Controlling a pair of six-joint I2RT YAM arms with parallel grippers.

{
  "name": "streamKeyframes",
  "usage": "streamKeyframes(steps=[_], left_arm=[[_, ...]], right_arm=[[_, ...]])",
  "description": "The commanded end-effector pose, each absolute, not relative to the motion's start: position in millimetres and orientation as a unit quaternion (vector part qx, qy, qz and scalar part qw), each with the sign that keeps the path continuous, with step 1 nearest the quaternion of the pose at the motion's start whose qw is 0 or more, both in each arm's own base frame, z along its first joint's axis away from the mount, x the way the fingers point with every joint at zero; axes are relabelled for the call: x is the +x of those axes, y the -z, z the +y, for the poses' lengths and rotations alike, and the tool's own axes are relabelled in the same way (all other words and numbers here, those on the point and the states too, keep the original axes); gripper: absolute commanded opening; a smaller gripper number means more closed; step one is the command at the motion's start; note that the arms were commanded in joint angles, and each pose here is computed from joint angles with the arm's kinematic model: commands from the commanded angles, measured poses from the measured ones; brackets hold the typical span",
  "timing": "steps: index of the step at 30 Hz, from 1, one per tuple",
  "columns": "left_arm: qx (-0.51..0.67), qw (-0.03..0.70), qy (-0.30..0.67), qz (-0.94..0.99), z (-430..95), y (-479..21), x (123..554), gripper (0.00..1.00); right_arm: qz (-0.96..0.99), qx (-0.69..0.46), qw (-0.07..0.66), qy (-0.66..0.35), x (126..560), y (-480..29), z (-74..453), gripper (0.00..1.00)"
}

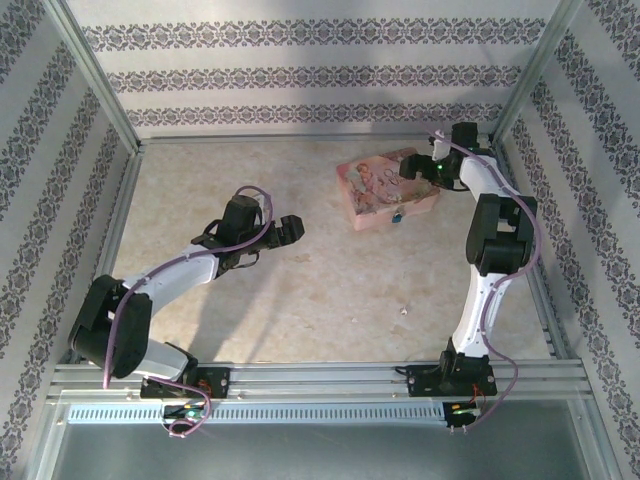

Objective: Unlock the padlock with the key

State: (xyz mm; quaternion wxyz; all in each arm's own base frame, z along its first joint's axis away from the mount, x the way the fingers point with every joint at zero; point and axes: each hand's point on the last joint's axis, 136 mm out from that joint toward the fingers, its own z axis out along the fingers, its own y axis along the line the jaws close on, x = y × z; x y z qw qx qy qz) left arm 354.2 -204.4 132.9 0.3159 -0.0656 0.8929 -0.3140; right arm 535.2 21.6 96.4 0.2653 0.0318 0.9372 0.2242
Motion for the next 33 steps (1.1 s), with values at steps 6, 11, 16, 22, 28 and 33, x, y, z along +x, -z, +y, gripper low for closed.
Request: streamKeyframes(steps=[6, 11, 16, 22, 28, 33], left_arm=[[-0.055, 0.331, 0.292, 0.896, -195, -144, 346, 0.99], [-0.057, 0.332, 0.291, 0.896, -193, -148, 343, 0.99], [-0.064, 0.328, 0.286, 0.898, -189, -145, 340, 0.99], [-0.067, 0.332, 0.284, 0.897, -186, -146, 338, 0.99], [-0.053, 0.349, 0.286, 0.891, -185, -158, 335, 0.99], [-0.046, 0.385, 0.286, 0.876, -180, -173, 336, 0.99]], right_arm=[[0.928, -0.018, 0.249, -0.277, 514, -115, 90, 0.98], [0.927, -0.023, 0.243, -0.286, 500, -114, 125, 0.98], [0.927, -0.03, 0.242, -0.284, 486, -113, 156, 0.98], [0.924, -0.042, 0.247, -0.289, 473, -115, 183, 0.98], [0.928, -0.025, 0.297, -0.225, 466, -149, 152, 0.98], [0.931, -0.038, 0.322, -0.166, 425, -180, 124, 0.98]])
